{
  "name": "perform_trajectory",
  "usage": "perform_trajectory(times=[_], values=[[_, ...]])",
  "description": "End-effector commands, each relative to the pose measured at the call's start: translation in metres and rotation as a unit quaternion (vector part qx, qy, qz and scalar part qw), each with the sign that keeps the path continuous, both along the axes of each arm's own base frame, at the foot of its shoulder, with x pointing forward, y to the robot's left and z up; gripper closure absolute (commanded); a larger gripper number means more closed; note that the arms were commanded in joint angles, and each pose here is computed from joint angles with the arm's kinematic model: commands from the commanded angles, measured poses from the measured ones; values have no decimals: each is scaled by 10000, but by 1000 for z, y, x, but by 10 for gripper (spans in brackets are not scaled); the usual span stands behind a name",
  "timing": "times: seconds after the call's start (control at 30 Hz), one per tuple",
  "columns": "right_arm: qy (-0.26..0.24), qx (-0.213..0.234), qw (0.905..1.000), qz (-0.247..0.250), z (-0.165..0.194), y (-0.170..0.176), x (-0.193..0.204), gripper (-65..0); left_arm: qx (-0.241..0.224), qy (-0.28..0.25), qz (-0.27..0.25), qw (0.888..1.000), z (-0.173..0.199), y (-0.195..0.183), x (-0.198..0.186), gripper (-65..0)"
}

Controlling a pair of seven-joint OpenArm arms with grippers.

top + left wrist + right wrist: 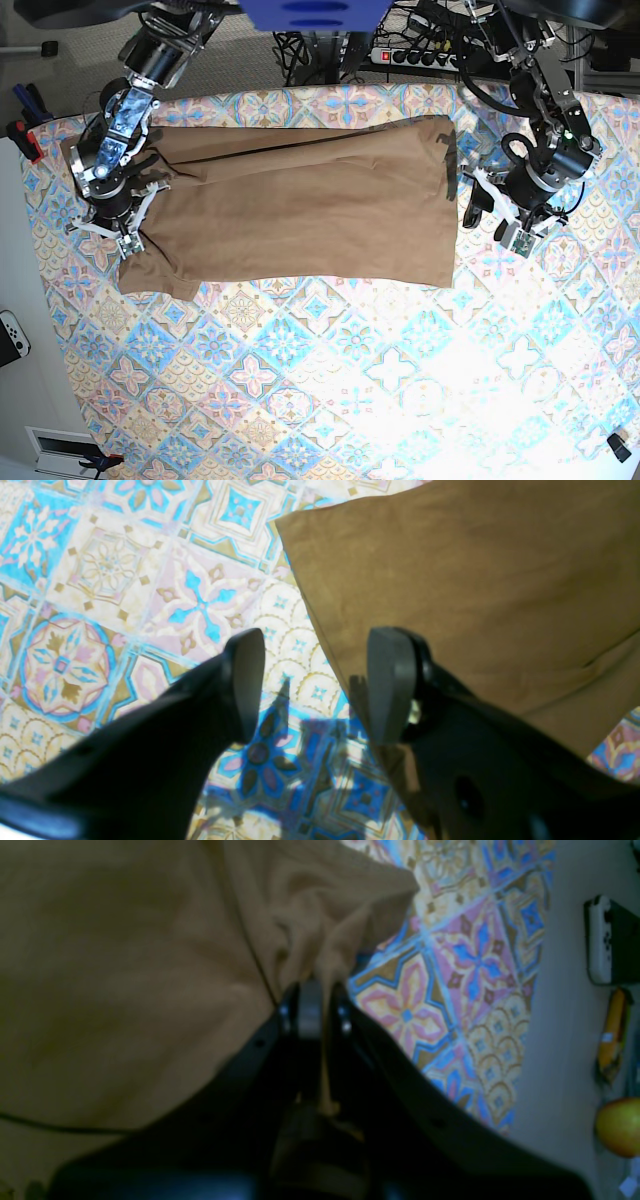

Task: Layout the t-shirt on the table in an organized manner, then fold the t-shirt properly
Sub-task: 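Grasp the hem corner with the right gripper and reposition the left gripper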

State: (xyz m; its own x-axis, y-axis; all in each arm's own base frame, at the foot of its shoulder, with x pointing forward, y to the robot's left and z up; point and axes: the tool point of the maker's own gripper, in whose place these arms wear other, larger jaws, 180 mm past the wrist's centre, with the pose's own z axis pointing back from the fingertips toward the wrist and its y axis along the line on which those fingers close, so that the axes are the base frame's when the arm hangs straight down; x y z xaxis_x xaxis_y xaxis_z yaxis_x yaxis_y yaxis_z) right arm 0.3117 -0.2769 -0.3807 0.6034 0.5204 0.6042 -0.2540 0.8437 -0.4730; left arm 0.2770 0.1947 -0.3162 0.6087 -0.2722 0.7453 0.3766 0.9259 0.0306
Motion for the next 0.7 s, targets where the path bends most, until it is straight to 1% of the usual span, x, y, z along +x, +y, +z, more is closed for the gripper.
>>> perform_trajectory(times=[0.0, 0.2, 0.23, 0.37, 0.4, 0.47, 0.57, 0.67], values=[[-281, -50, 9996, 3, 16, -4, 10, 0, -33, -240, -35, 9997, 12, -1, 7, -320], [-281, 101, 9991, -310, 11, -10, -1, 0, -38, -233, -33, 9997, 12, -1, 7, -320], [-281, 100, 9990, -341, 11, -12, -2, -19, -46, -232, -39, 9997, 11, -2, 7, -320], [-288, 101, 9989, -360, 11, -14, -2, -202, -54, -232, -38, 9997, 11, -3, 7, -320], [-292, 107, 9989, -360, 11, -13, -2, -237, -55, -230, -45, 9997, 11, -3, 7, -320], [-299, 109, 9989, -356, 11, -13, -2, -282, -68, -216, -120, 9997, 10, -8, 7, -320], [-299, 109, 9989, -356, 11, -13, -2, -287, -78, -205, -179, 9996, 10, -12, 7, -320], [-414, 19, 9985, -354, 21, -15, 0, -276, -78, -205, -179, 9996, 10, -12, 7, -320]])
